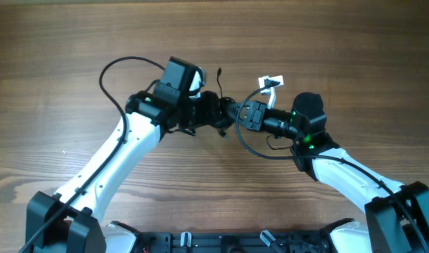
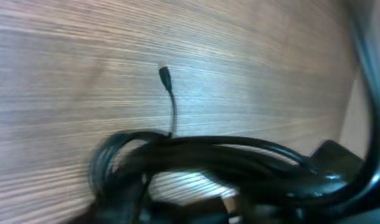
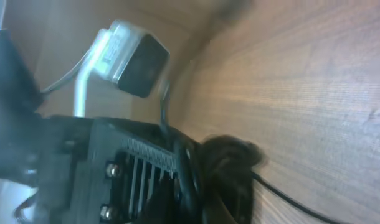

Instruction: Untangle cables

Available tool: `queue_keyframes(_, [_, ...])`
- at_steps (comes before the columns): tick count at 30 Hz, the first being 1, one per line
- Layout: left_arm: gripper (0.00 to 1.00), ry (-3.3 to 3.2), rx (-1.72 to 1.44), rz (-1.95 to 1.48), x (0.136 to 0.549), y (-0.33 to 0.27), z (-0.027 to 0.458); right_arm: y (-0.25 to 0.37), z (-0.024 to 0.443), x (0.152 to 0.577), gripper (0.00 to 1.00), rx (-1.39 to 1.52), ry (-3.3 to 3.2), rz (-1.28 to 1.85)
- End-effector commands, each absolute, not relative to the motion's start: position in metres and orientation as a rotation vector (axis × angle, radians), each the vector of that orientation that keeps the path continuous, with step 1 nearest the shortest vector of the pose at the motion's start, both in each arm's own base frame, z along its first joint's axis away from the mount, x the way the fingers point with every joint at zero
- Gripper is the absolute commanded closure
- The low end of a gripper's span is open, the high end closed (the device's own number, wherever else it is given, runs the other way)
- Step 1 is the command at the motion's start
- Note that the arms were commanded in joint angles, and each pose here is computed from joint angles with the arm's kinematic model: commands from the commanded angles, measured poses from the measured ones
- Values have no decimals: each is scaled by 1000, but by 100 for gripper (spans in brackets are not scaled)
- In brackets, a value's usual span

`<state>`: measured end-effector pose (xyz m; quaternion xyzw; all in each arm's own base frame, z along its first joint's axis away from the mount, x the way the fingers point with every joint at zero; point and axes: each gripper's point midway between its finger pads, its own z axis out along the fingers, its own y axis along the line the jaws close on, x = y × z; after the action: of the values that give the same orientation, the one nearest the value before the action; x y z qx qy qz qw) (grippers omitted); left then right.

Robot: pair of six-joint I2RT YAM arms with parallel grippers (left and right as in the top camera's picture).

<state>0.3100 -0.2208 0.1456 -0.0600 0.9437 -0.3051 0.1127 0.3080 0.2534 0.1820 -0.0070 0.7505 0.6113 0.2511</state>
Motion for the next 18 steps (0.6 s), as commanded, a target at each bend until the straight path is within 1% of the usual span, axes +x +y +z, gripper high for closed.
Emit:
queue_keyframes(1, [18, 2572, 30, -1148, 320, -214, 210, 258, 188, 307, 93, -41, 2034, 1689])
queue_keyframes(2, [14, 2515, 68, -1191, 319, -207, 226, 258, 187, 308, 93, -32, 2032, 1682])
queue_keyframes(3, [13, 2473, 66, -1201, 318, -195, 240, 257, 187, 310, 93, -19, 2029, 1671])
queue_keyframes(4, [16, 2472, 42, -1194, 315, -189, 243, 256, 187, 311, 93, -16, 2028, 1669])
queue_keyframes(5, [37, 2482, 25, -1191, 312, -185, 243, 256, 187, 311, 93, -14, 2028, 1667])
queue_keyframes(6, [56, 2502, 6, -1192, 308, -183, 242, 256, 187, 311, 93, -14, 2028, 1667])
queue_keyframes(7, [67, 2534, -45, -1205, 304, -182, 239, 256, 187, 311, 93, -13, 2028, 1666])
queue_keyframes(8, [60, 2589, -157, -1231, 298, -182, 234, 256, 187, 312, 93, -9, 2027, 1663])
queue_keyframes(9, [45, 2638, -250, -1253, 293, -181, 229, 255, 187, 313, 93, -2, 2025, 1657])
queue_keyframes(10, [46, 2683, -339, -1272, 287, -181, 224, 255, 187, 313, 93, -2, 2025, 1656])
queue_keyframes(11, [55, 2735, -438, -1292, 279, -181, 220, 255, 187, 314, 93, 0, 2024, 1655])
queue_keyframes(13, [70, 2793, -518, -1293, 268, -180, 215, 255, 187, 314, 92, 1, 2024, 1655])
queue_keyframes(15, [70, 2790, -543, -1233, 272, -175, 210, 255, 187, 314, 92, 25, 2032, 1670])
queue_keyframes(16, [71, 2794, -610, -1175, 276, -170, 204, 255, 187, 314, 92, 43, 2037, 1681])
queue_keyframes(18, [79, 2798, -685, -1154, 280, -170, 199, 256, 187, 313, 92, 53, 2043, 1693])
